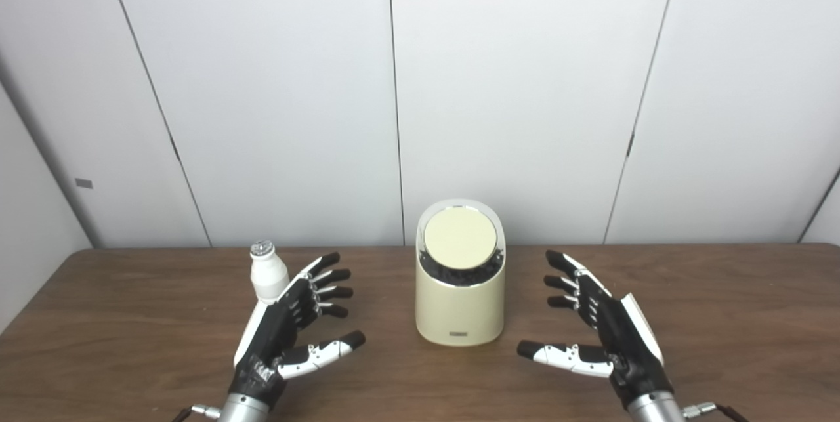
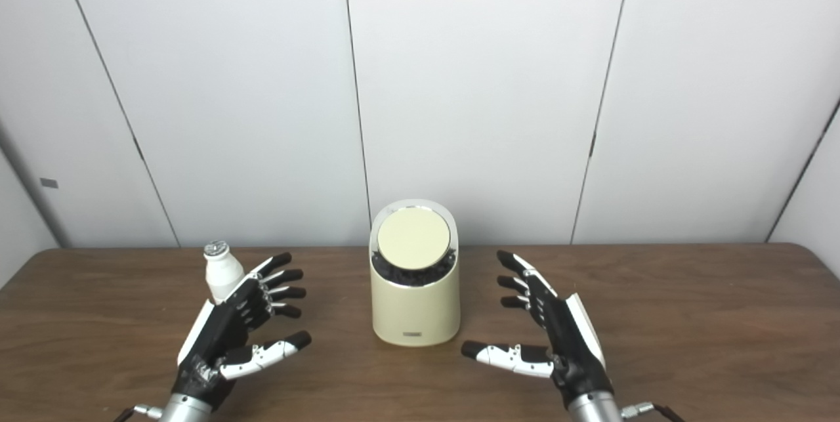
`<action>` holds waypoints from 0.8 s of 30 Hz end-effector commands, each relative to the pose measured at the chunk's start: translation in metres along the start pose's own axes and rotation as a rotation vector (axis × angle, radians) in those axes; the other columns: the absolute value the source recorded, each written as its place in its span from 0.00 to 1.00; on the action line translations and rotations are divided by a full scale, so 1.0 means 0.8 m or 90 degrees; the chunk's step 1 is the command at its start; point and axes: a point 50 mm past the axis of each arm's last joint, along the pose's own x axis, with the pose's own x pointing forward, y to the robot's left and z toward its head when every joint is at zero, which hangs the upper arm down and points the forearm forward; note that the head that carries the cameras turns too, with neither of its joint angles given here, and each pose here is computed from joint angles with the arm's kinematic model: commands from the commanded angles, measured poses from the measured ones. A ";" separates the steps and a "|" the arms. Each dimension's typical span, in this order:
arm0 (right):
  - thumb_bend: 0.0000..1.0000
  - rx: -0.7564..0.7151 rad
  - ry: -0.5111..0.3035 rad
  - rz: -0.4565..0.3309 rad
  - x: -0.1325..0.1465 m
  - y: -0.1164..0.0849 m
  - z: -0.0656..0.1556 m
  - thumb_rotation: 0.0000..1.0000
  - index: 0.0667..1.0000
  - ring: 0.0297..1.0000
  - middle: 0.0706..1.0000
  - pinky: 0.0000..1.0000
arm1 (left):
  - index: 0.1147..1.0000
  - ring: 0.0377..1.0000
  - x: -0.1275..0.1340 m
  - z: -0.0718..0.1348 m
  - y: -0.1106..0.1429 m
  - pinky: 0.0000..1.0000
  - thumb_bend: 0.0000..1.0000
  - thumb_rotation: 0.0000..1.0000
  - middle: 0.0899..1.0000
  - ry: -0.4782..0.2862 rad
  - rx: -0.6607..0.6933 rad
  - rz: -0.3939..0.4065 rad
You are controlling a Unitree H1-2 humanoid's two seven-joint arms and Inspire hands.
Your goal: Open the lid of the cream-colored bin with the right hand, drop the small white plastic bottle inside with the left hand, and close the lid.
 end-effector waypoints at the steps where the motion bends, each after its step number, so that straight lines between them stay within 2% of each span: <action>1: 0.79 -0.005 -0.056 -0.005 0.009 -0.005 0.019 0.18 0.87 0.83 0.90 0.73 | 0.89 0.74 0.015 0.021 0.006 0.63 0.69 0.03 0.80 -0.052 0.013 -0.006; 11: 0.79 -0.002 -0.055 -0.007 0.009 -0.004 0.019 0.17 0.86 0.82 0.90 0.72 | 0.89 0.74 0.015 0.020 0.005 0.63 0.69 0.05 0.80 -0.050 0.013 -0.008; 18: 0.78 -0.002 -0.064 -0.008 0.014 -0.001 0.014 0.24 0.87 0.83 0.89 0.71 | 0.89 0.74 0.018 0.015 0.004 0.63 0.69 0.05 0.80 -0.047 0.010 -0.006; 24: 0.77 -0.020 -0.085 -0.019 0.035 0.003 0.031 0.29 0.87 0.82 0.88 0.66 | 0.89 0.74 0.021 0.009 0.004 0.62 0.69 0.04 0.81 -0.045 0.014 -0.014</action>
